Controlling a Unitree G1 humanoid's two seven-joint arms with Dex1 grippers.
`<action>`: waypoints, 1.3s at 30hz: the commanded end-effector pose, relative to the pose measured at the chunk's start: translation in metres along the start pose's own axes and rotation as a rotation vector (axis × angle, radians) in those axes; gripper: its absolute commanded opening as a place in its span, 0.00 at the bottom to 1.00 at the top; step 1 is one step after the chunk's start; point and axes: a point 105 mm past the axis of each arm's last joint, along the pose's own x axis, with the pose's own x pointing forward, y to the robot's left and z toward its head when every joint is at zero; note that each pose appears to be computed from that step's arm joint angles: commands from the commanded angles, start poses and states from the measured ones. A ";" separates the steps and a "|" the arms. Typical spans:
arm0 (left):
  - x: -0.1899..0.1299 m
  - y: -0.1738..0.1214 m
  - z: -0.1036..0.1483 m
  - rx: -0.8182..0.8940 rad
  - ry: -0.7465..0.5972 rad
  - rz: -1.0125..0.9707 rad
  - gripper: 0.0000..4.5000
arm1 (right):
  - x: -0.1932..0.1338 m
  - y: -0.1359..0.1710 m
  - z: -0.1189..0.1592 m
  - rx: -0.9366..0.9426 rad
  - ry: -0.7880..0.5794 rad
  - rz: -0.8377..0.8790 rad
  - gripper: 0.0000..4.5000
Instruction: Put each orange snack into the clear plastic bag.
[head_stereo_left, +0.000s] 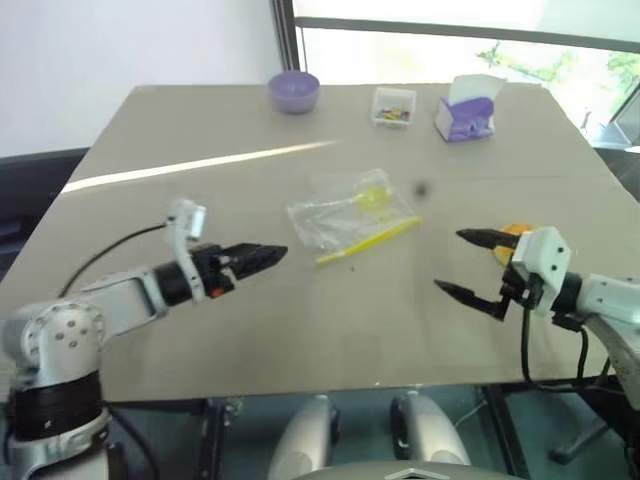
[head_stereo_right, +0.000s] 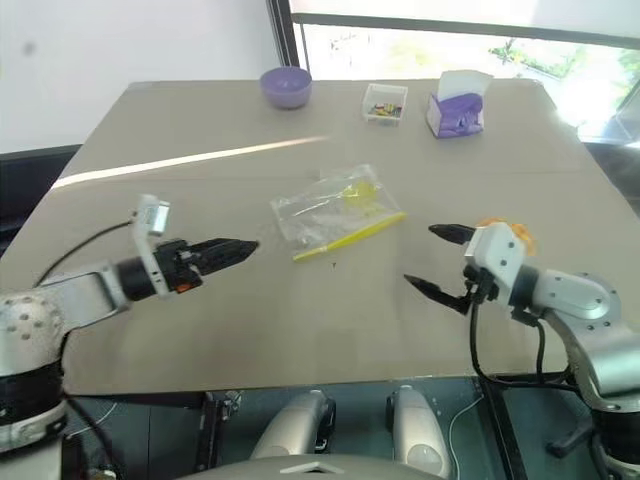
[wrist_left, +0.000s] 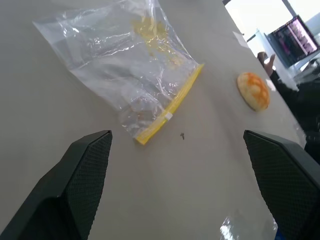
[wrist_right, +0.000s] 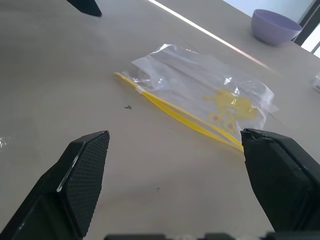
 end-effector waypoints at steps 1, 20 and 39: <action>0.020 0.004 0.000 -0.156 0.011 0.015 0.99 | 0.013 0.008 0.018 -0.062 -0.061 0.031 1.00; 0.106 0.026 -0.008 -0.621 0.107 0.115 0.94 | 0.020 0.007 0.013 -0.107 -0.085 -0.011 1.00; 0.108 -0.007 0.033 -0.726 -0.015 -0.122 0.01 | 0.011 0.001 -0.006 -0.190 -0.015 -0.134 1.00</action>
